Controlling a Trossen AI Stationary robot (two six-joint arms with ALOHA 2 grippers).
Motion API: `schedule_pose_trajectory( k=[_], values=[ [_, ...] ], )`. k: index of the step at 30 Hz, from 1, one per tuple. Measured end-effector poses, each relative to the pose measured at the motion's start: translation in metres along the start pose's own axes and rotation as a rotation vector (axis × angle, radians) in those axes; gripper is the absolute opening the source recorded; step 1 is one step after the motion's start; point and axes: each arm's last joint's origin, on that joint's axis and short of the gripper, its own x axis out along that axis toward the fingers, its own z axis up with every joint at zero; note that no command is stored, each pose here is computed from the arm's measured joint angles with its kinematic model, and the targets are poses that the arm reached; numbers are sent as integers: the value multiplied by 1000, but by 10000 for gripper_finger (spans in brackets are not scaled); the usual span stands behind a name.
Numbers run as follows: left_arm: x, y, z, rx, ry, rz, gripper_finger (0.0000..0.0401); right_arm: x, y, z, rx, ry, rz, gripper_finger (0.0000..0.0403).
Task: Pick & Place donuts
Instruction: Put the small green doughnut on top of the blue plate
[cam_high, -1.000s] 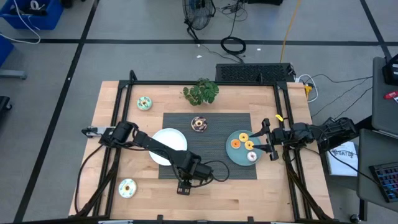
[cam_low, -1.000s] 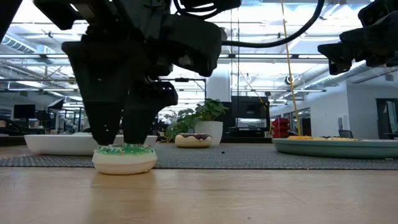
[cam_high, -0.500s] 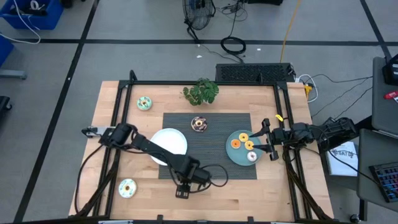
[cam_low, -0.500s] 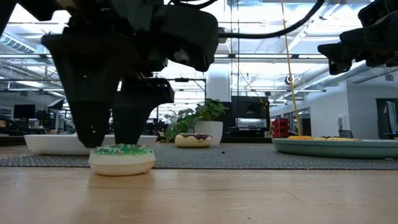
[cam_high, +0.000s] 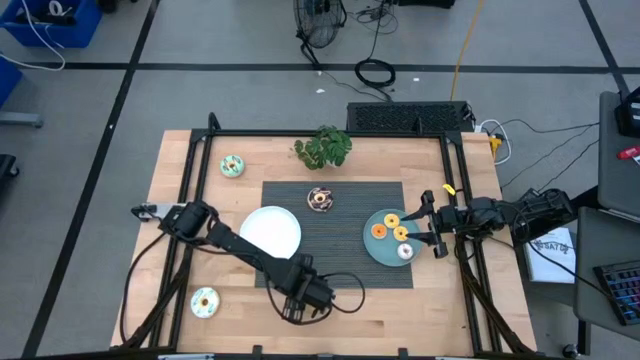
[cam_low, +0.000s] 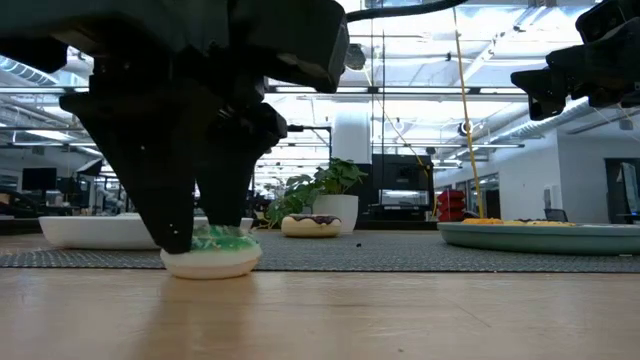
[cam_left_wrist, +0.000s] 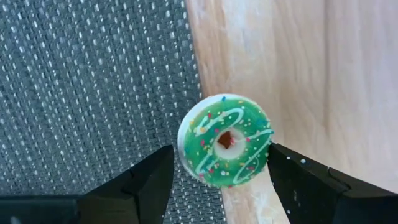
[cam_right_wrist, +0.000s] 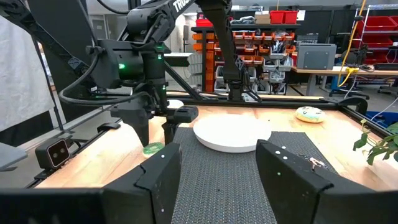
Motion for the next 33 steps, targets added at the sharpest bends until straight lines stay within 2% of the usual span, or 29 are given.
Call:
schedule_pose_trajectory(
  k=[6,16,25,33],
  values=[
    [3,-1,0,-8,-10,-4,262,0,0,0,0,1,0,197],
    [4,4,0,12,-5,-6,248,0,0,0,0,0,0,196],
    [3,17,1,-56,49,-81,257,0,0,0,0,0,0,197],
    [3,16,0,-41,61,-98,257,0,0,0,0,0,0,196]
  ],
)
